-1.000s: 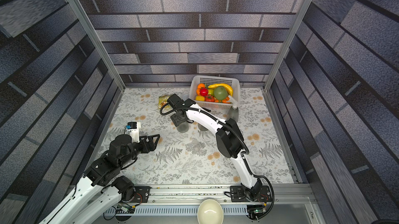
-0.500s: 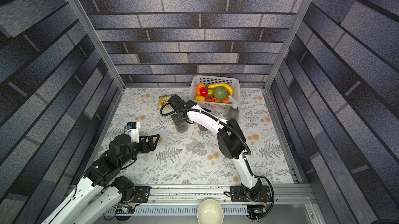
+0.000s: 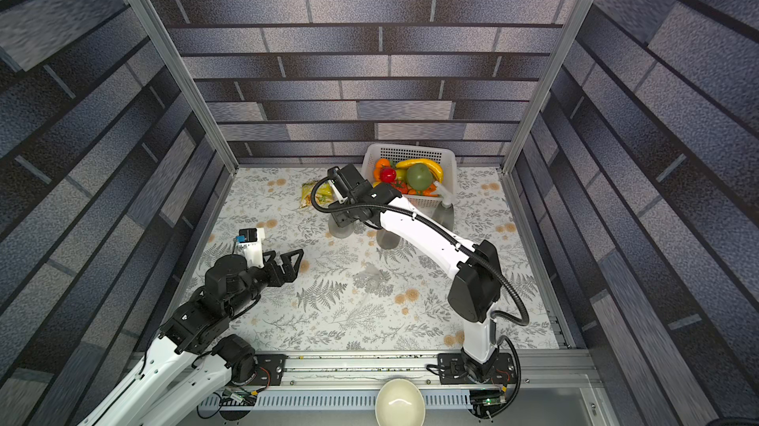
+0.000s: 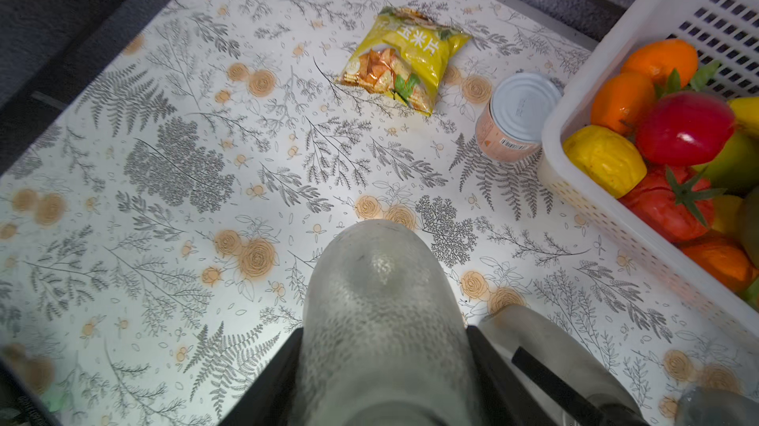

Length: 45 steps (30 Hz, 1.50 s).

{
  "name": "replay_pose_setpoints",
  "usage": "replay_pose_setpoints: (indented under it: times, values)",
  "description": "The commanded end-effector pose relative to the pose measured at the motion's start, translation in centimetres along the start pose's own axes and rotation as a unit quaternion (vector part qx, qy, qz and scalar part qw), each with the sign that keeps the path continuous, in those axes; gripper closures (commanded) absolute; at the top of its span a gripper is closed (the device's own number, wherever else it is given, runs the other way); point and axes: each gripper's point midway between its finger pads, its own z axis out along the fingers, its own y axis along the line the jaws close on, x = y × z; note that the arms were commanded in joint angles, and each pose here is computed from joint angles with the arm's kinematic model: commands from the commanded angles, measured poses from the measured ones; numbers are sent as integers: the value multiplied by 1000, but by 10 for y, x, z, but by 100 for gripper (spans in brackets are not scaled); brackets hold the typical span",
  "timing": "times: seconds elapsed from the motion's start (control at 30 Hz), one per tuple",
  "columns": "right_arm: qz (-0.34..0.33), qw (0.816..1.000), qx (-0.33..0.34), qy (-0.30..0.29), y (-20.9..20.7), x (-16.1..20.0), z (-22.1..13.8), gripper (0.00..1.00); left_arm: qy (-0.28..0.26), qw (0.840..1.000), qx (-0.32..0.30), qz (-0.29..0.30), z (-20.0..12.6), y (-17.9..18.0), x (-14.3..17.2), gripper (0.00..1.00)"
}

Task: Attach spray nozzles to spray bottles
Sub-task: Pick up the spray bottle from the center of the board.

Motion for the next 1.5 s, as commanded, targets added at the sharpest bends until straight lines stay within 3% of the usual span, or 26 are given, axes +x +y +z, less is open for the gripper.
replay_pose_setpoints:
  times: [0.0, 0.1, 0.23, 0.3, 0.4, 0.6, 0.8, 1.07, 1.33, 1.47]
  values:
    - [24, 999, -19, 24, 4, 19, -24, 42, -15, 999, 36, 27, 1, -19, -16, 1]
    - [36, 998, -34, 27, 6, 29, -44, 42, 21, 995, 82, 58, 3, -41, -3, 4]
    - [30, 998, -28, 36, 2, 39, -65, 42, 29, 977, 114, 176, 6, -72, 13, 2]
    - [32, 998, -42, 41, 6, 38, -78, 43, 11, 960, 122, 252, 9, -90, 19, 0]
    - [35, 997, -54, 36, 9, 35, -92, 43, -53, 939, 123, 318, 15, -107, 24, 0]
    - [42, 994, -97, 41, 21, 42, -116, 43, -119, 923, 137, 340, 32, -117, 22, 0]
    - [46, 992, -108, 36, 23, 44, -136, 43, -113, 929, 181, 303, 48, -115, 13, 0]
    - [47, 993, -98, 39, 19, 46, -143, 44, -82, 910, 233, 333, 53, -141, 29, 0]
    - [58, 990, -122, 50, 28, 48, -141, 45, -127, 903, 238, 335, 44, -159, 24, 0]
    - [59, 989, -125, 59, 29, 52, -138, 45, -137, 907, 236, 321, 48, -161, 24, 0]
